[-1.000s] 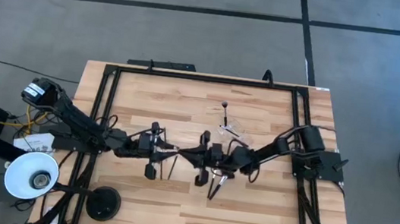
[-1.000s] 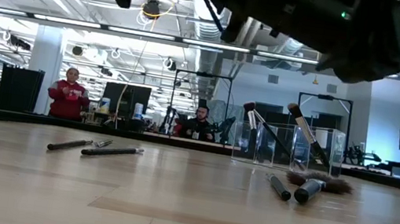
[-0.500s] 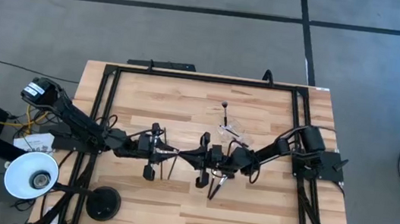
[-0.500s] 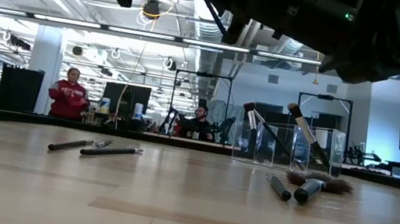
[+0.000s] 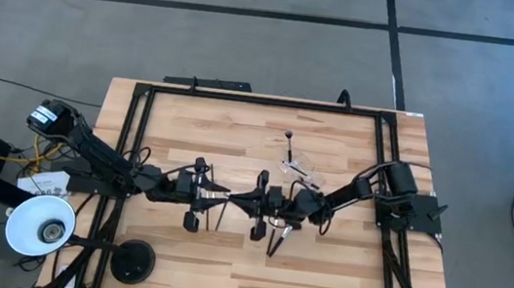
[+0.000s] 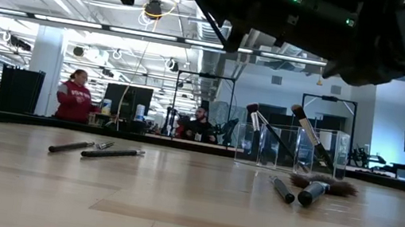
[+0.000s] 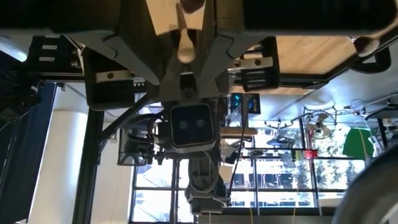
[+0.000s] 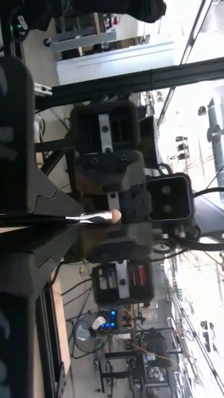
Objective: Put items in baskets/containers
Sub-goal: Put the eyeshadow brush into the transparent organizer
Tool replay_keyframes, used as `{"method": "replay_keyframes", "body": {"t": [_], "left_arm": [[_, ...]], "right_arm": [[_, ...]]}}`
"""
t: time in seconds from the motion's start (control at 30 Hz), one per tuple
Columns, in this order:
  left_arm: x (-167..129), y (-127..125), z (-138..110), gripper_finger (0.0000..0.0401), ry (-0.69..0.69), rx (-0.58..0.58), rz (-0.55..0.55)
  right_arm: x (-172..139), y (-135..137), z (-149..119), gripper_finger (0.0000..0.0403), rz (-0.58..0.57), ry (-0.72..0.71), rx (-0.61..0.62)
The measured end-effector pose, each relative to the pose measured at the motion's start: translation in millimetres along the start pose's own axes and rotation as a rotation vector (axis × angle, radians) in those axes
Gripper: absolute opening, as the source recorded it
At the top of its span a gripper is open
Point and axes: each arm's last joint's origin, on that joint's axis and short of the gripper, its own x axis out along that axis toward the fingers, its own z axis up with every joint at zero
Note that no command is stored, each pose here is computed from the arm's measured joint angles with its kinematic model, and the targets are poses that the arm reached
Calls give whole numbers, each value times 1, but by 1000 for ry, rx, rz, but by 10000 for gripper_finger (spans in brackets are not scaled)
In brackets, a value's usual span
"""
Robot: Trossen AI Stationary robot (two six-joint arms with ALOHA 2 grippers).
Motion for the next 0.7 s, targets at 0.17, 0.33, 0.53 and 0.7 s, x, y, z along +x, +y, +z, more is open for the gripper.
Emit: {"method": "replay_keyframes", "body": {"t": [0.17,0.33,0.53,0.7], "left_arm": [[0,0,0,100,0,0,2],[0,0,0,99,0,-1,2],[0,0,-1,93,7,3,2],[0,0,-1,79,5,2,1]], "right_arm": [[3,-2,2,6,-4,-15,1],[11,0,8,7,1,-33,2],[19,1,9,7,0,0,-11],[19,2,9,7,0,-1,-14]]}}
